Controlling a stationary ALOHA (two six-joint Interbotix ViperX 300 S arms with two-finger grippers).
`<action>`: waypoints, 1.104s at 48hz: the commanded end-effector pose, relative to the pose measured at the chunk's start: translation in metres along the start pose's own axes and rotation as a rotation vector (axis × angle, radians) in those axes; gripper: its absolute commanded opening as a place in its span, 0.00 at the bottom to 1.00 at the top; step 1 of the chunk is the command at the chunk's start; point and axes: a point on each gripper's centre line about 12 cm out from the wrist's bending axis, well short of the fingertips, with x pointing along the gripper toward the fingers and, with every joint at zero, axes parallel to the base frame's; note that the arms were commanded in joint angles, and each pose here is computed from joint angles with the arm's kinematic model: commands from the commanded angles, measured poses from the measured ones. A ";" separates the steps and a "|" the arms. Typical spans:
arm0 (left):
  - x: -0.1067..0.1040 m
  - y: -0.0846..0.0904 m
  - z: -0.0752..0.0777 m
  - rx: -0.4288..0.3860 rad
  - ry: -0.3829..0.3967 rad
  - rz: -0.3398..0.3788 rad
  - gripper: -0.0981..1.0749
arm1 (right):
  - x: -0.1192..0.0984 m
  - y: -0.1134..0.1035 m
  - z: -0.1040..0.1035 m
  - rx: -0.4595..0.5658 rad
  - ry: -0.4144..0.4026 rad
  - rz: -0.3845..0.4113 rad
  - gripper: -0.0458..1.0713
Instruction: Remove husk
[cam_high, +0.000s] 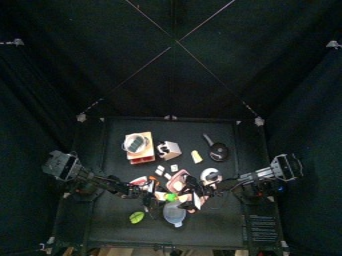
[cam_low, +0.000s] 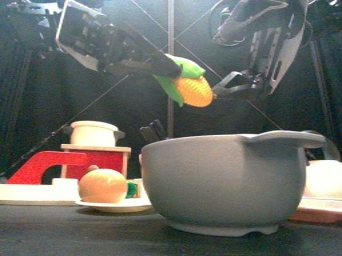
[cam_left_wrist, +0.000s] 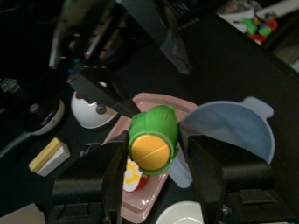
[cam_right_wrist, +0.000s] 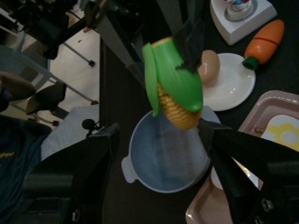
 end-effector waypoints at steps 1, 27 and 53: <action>-0.009 0.011 0.023 -0.134 -0.089 0.088 0.70 | -0.007 0.006 0.011 0.021 -0.040 0.020 0.93; -0.037 0.031 0.041 -0.551 -0.496 0.208 0.70 | -0.016 -0.006 0.058 0.068 -0.251 0.087 0.93; -0.022 0.036 0.025 -0.703 -0.579 0.223 0.70 | -0.035 -0.021 0.086 0.112 -0.505 0.219 0.93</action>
